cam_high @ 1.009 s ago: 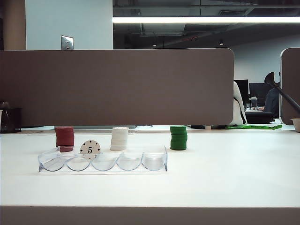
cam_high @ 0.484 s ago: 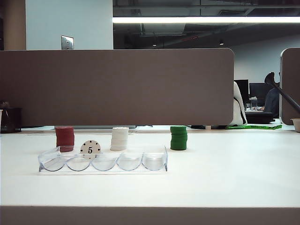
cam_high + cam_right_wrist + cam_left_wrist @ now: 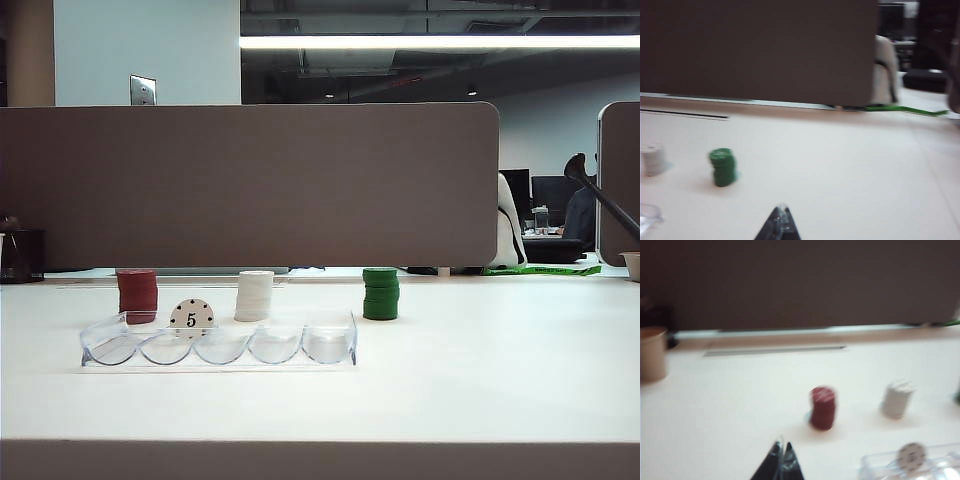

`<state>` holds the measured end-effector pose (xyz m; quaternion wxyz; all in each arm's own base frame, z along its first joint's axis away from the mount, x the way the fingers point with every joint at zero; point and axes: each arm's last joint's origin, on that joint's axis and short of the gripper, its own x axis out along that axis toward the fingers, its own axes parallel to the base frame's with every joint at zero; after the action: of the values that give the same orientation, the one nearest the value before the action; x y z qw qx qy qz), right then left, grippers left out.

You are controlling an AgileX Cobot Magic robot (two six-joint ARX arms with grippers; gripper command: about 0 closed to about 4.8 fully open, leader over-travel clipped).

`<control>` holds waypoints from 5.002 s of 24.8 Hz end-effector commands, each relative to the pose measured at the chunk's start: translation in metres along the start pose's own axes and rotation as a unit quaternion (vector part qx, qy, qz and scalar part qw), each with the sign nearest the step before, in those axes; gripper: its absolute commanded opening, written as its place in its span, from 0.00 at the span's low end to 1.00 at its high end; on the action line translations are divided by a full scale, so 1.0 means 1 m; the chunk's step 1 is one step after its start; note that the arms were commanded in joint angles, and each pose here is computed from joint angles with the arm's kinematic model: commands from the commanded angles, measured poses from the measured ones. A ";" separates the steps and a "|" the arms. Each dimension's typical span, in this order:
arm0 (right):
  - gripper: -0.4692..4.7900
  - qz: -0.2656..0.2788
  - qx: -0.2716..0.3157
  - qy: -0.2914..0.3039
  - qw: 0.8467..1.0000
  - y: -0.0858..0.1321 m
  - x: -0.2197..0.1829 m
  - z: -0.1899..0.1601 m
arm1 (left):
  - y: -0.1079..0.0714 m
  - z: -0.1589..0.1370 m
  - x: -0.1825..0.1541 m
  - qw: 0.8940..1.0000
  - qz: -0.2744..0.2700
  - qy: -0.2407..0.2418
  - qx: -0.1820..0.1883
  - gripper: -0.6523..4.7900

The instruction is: Pick up the chip in the box and place it on the pile of chips with the same color.

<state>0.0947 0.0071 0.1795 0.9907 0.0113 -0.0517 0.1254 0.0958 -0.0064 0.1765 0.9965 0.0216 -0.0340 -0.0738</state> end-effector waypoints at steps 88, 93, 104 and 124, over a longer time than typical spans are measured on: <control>0.08 0.250 0.045 0.316 0.914 0.074 0.219 0.040 | -0.012 0.023 0.183 0.877 -0.403 0.219 0.144 0.19; 0.08 0.250 0.044 0.316 0.914 0.074 0.219 0.040 | -0.014 0.028 0.188 0.883 -0.402 0.185 0.155 0.11; 0.08 0.250 0.044 0.314 0.915 0.074 0.219 0.041 | -0.021 0.025 0.197 0.873 -0.412 0.140 0.219 0.11; 0.08 0.251 0.040 0.310 0.916 0.074 0.219 0.041 | -0.025 0.066 0.237 0.741 -0.489 0.309 0.342 0.11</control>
<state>0.2830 0.1309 0.2406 0.8890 -0.0007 0.2746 0.3665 0.3243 -0.0648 0.2601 0.7311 0.3770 0.2436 -0.5138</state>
